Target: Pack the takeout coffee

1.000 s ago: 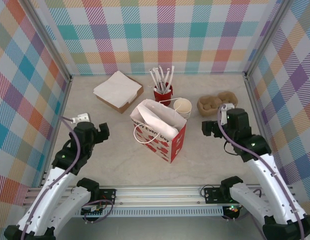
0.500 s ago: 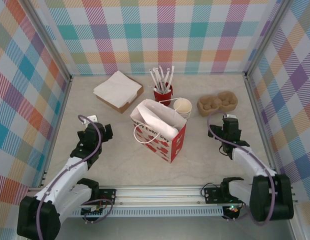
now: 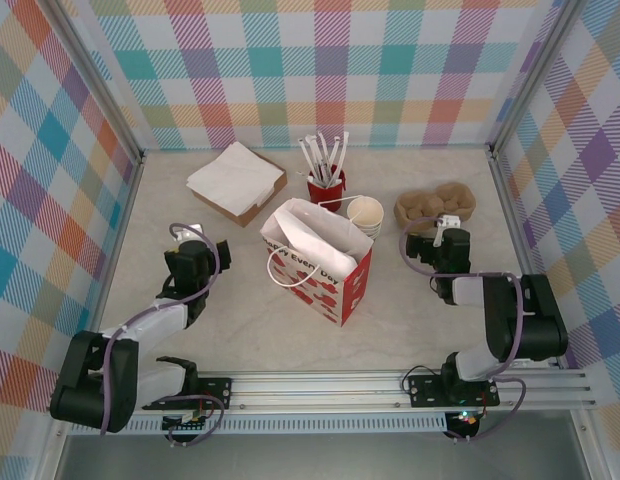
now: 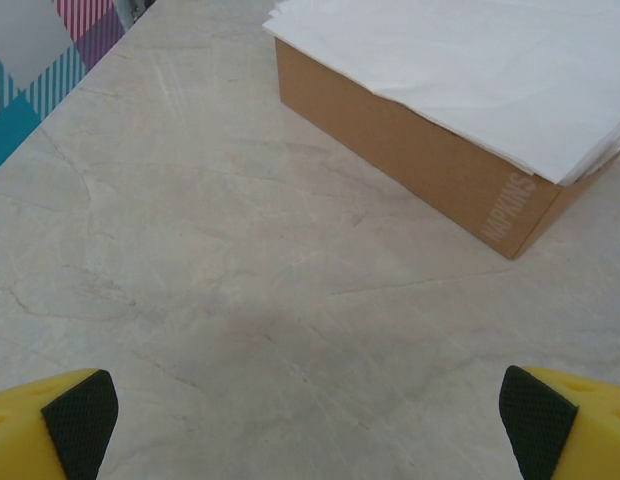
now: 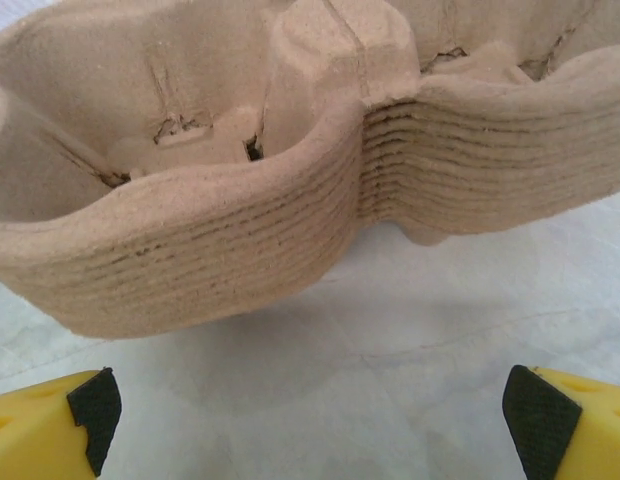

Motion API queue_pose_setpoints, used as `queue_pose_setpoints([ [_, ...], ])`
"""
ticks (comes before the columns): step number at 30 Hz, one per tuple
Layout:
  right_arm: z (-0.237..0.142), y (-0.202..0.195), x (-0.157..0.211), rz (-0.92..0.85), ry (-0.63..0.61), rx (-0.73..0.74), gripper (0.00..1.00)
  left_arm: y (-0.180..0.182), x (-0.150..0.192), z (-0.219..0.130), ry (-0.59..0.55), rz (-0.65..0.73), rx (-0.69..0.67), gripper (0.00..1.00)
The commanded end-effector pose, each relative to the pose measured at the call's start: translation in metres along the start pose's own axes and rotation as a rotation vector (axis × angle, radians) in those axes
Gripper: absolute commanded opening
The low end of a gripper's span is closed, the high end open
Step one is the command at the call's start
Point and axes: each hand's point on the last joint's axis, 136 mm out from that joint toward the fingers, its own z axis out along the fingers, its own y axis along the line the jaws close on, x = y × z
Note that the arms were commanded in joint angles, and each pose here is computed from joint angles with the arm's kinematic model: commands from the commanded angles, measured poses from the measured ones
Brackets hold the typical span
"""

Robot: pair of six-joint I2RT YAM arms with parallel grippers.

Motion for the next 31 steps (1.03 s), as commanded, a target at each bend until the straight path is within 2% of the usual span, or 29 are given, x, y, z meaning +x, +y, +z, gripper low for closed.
queue_pose_setpoints([
  [1,-0.003,0.010,-0.029,-0.018,-0.130,-0.072,1.00,-0.004,-0.022,0.005,-0.117,-0.030,0.048,1.00],
  [7,-0.003,0.009,-0.029,-0.016,-0.124,-0.075,1.00,-0.006,-0.019,0.022,-0.160,-0.014,0.059,1.00],
  [13,-0.003,0.010,-0.029,-0.018,-0.125,-0.076,1.00,-0.006,-0.001,0.042,-0.157,-0.024,0.049,1.00],
  [14,-0.002,0.010,-0.029,-0.020,-0.122,-0.078,1.00,-0.005,0.000,0.046,-0.106,-0.025,0.036,1.00],
  [16,-0.002,0.012,-0.029,-0.023,-0.120,-0.086,1.00,-0.003,0.001,0.055,-0.073,-0.023,0.014,1.00],
  [31,-0.002,0.015,-0.029,-0.034,-0.112,-0.108,1.00,-0.003,0.001,0.054,-0.070,-0.029,0.022,1.00],
])
